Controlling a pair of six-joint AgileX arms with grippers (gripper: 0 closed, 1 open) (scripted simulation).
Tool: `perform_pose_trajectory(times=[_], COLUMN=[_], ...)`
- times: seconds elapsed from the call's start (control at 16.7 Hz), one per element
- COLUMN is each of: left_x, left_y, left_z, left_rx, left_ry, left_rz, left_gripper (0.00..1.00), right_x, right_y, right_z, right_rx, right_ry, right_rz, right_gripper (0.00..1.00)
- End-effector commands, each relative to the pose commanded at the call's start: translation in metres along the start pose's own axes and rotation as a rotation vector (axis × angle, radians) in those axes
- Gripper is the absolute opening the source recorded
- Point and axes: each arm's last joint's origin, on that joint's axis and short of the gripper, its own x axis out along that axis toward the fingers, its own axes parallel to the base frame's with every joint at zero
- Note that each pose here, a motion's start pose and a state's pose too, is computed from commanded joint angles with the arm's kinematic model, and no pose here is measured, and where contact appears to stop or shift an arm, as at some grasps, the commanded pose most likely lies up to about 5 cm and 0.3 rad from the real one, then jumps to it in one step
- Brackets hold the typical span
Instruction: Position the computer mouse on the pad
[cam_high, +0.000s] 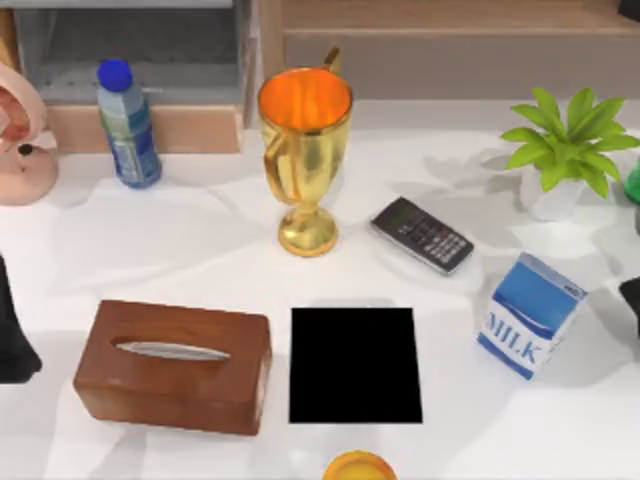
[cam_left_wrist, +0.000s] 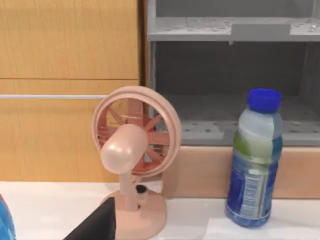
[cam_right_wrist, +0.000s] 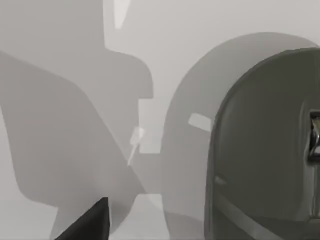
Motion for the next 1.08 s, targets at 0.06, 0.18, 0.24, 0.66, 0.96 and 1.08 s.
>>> perform_pose_trajectory(times=[0.06, 0.18, 0.24, 0.66, 0.96, 1.08], left_x=[0.0, 0.0, 0.0, 0.0, 0.0, 0.0], left_y=[0.0, 0.0, 0.0, 0.0, 0.0, 0.0], left_z=[0.0, 0.0, 0.0, 0.0, 0.0, 0.0], left_rx=[0.0, 0.0, 0.0, 0.0, 0.0, 0.0], left_ry=[0.0, 0.0, 0.0, 0.0, 0.0, 0.0], left_rz=[0.0, 0.0, 0.0, 0.0, 0.0, 0.0], left_gripper=[1.0, 1.0, 1.0, 1.0, 1.0, 1.0], right_x=[0.0, 0.0, 0.0, -0.04, -0.09, -0.111], right_y=[0.0, 0.0, 0.0, -0.001, 0.001, 0.001], right_z=[0.0, 0.0, 0.0, -0.001, -0.004, -0.005], right_rx=[0.0, 0.0, 0.0, -0.003, -0.004, -0.003], right_ry=[0.0, 0.0, 0.0, -0.016, 0.035, 0.012], right_rz=[0.0, 0.0, 0.0, -0.012, 0.01, 0.0], right_gripper=[0.0, 0.0, 0.0, 0.0, 0.0, 0.0])
